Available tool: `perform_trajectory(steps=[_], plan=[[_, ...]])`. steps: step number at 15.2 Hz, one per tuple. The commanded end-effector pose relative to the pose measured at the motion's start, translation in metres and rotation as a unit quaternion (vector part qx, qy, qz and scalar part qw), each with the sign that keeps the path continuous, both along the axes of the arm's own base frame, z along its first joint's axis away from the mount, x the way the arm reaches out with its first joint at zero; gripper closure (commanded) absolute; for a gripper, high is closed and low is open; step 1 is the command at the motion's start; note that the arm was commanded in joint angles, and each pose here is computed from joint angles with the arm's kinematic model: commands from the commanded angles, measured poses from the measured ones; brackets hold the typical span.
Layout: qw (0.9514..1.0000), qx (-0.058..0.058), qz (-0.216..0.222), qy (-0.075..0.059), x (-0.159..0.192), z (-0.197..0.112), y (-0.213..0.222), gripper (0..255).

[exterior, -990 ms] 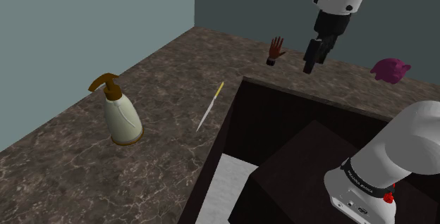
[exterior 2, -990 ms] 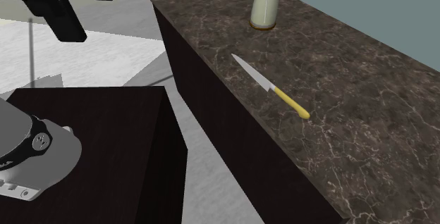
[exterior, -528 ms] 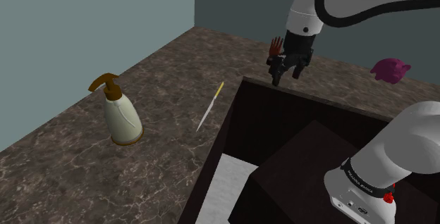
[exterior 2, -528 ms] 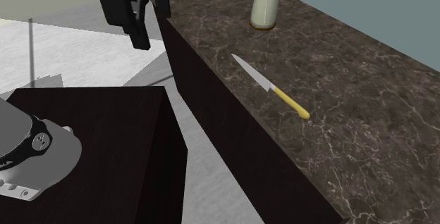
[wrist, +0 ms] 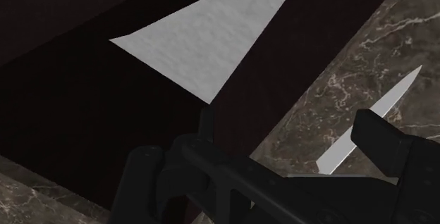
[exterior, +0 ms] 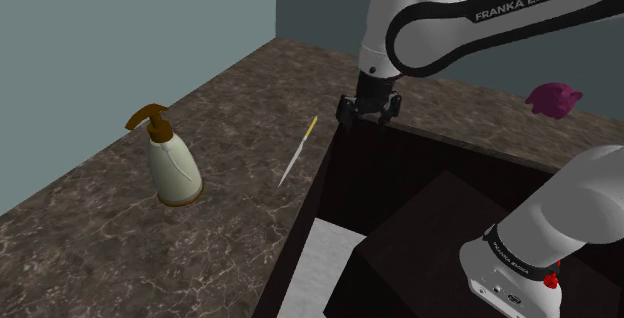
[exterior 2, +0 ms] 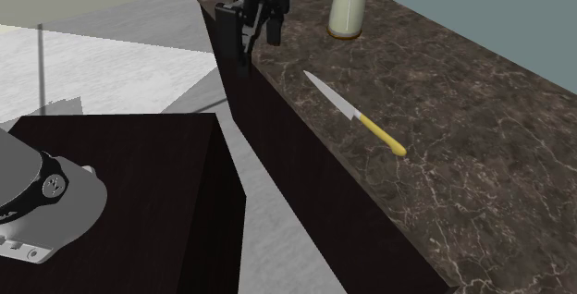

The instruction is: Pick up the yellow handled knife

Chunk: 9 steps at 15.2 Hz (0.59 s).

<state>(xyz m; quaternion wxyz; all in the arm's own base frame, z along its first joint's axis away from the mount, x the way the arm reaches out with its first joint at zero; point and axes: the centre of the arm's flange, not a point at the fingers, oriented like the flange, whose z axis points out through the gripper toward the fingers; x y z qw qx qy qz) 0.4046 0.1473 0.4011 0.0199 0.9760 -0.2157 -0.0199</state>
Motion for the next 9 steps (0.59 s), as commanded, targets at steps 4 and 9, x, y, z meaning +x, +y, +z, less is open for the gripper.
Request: perform_trajectory(steps=[4,9], plan=[[0.9961,0.001,-0.088,-0.011,0.047,-0.04,0.023,0],[0.9848,0.0,-0.173,-0.021,0.095,-0.079,0.038,0]])
